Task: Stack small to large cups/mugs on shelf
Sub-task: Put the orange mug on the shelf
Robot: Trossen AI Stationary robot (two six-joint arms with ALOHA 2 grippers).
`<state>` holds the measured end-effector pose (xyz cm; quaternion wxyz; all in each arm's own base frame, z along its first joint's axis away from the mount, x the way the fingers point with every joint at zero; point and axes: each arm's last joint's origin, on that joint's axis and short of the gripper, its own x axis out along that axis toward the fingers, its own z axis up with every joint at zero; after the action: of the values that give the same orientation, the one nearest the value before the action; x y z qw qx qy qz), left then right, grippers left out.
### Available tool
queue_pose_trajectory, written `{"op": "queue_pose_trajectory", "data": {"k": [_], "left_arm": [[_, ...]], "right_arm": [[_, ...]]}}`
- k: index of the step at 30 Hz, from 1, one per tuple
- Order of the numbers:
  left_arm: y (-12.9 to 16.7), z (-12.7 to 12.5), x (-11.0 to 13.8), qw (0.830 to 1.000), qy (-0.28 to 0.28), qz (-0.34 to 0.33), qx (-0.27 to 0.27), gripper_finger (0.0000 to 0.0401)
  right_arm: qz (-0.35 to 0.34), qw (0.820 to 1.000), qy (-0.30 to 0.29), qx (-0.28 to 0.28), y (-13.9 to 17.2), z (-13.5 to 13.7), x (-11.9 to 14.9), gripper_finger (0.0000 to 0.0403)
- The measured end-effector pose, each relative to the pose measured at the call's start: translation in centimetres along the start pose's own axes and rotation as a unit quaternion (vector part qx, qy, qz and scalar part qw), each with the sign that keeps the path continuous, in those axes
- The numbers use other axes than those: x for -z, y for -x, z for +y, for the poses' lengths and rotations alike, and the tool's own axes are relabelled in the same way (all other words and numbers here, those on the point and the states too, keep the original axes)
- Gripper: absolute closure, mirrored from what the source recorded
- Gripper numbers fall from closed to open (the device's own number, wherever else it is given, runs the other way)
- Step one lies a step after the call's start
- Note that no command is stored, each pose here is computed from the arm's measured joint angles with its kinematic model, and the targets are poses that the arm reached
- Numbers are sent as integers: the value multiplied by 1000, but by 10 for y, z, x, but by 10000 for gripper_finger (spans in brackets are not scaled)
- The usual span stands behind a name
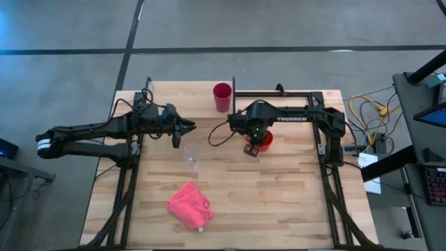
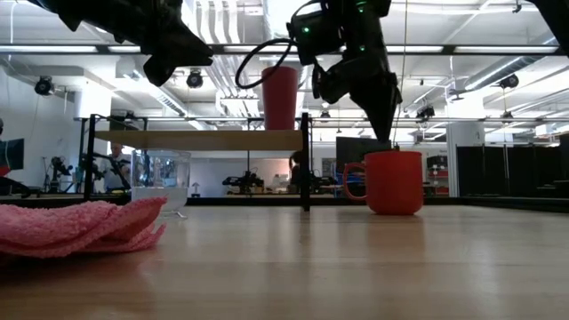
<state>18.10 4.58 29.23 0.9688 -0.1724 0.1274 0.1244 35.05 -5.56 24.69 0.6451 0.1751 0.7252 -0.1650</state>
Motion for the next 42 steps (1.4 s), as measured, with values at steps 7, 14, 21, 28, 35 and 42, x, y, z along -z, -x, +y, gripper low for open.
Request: {"op": "queue_pose_trajectory", "data": {"k": [7, 14, 21, 28, 35, 42], "left_arm": [[0, 0, 0, 1000, 0, 0, 0, 326], [0, 0, 0, 1000, 0, 0, 0, 326], [0, 0, 0, 1000, 0, 0, 0, 326], [0, 0, 0, 1000, 0, 0, 0, 326], [0, 0, 0, 1000, 0, 0, 0, 326], [0, 0, 0, 1000, 0, 0, 0, 326]], "right_arm": [[-19, 1000, -7, 7, 0, 0, -3, 369], [-9, 1000, -12, 10, -6, 0, -2, 369], [8, 1000, -21, 16, -17, -1, 2, 369], [4, 1000, -22, 15, -17, -1, 1, 369], [2, 1000, -19, 14, -17, -1, 0, 369], [-6, 1000, -9, 11, -17, 0, -1, 369]]}}
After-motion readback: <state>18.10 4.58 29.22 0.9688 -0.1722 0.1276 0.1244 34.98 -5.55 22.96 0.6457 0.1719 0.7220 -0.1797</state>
